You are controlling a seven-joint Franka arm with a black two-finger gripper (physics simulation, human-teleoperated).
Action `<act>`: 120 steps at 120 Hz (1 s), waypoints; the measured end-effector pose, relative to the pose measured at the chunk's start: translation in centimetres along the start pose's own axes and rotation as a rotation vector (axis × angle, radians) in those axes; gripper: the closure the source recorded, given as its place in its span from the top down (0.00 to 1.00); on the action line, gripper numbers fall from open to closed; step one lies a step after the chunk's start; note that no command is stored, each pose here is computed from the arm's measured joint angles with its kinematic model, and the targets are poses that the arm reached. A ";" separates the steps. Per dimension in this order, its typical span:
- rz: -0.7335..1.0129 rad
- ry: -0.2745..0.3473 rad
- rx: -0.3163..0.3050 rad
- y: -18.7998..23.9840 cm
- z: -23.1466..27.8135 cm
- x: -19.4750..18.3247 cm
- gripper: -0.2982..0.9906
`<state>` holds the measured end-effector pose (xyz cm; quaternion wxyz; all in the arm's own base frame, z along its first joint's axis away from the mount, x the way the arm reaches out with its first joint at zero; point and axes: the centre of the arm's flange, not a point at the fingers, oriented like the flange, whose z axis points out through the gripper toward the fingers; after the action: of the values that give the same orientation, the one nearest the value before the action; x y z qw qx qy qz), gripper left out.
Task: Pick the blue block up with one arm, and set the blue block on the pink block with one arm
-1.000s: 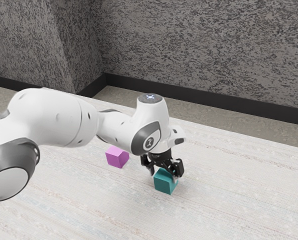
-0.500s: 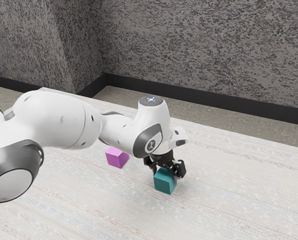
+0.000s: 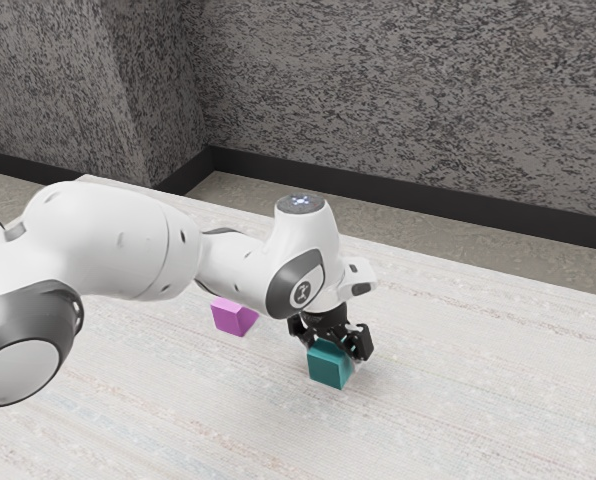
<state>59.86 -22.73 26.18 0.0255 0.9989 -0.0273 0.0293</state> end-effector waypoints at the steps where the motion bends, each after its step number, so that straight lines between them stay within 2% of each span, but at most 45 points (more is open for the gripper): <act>1: 0.001 0.000 0.000 0.0 0.0 0.0 0.75; 86: 0.056 -0.001 0.002 -0.6 -0.3 -0.2 0.75; 113: 0.059 0.005 -0.001 -0.5 -0.4 0.0 0.68; 120: 0.059 0.007 -0.003 -0.5 -0.5 0.0 0.64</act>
<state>59.88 -22.25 26.61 0.0260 0.9975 -0.0569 0.0335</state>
